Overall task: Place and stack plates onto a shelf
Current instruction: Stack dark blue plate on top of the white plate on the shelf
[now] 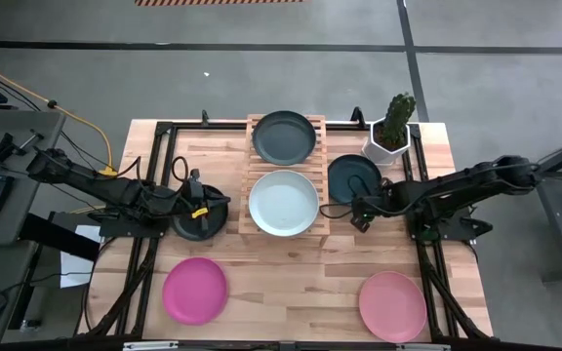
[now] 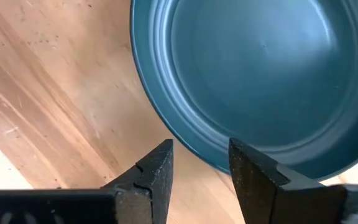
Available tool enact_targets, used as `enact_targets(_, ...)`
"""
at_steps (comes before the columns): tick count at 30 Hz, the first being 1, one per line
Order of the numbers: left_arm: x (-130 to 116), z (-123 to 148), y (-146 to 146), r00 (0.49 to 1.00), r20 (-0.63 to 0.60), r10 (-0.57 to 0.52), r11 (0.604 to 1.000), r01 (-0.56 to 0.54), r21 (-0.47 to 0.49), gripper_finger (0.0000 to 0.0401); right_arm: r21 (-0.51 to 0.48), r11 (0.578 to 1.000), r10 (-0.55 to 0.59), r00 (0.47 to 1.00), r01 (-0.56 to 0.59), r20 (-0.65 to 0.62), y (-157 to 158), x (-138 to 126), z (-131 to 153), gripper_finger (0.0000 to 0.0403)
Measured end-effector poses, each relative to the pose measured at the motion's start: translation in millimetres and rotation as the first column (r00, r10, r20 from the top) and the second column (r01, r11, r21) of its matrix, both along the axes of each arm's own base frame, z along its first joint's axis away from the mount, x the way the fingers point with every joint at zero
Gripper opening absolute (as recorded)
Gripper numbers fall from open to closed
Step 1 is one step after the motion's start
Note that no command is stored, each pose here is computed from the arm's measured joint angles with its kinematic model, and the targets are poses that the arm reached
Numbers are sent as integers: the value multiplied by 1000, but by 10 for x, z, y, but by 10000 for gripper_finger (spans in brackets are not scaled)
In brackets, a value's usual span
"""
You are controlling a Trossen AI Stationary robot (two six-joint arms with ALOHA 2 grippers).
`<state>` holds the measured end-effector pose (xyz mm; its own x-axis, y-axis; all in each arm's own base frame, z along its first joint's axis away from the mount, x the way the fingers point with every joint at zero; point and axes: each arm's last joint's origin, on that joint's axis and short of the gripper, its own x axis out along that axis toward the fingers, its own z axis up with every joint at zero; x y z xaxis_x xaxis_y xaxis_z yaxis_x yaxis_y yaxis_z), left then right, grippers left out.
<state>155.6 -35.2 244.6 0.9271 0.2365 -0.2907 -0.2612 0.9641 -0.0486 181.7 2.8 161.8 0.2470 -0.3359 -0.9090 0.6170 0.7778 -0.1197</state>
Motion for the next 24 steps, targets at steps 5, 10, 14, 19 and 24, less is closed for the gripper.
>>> enact_targets(5,0,0,0,1000,0,0,1000,0,0,0,-53,996,71,997,-73,-29,-9,1,3,136)
enact_targets(10,0,0,0,1000,0,0,1000,0,0,0,-100,979,169,982,-177,-78,-14,1,6,135)
enact_targets(14,0,0,0,1000,0,0,1000,0,-1,0,-110,970,208,974,-217,-89,-14,9,8,135)
enact_targets(19,0,0,0,1000,0,0,1000,0,-1,0,-118,959,245,964,-257,-104,-13,14,9,136)
enact_targets(24,0,0,0,1000,1,0,1000,0,-2,0,-71,955,281,955,-288,-95,4,21,5,135)
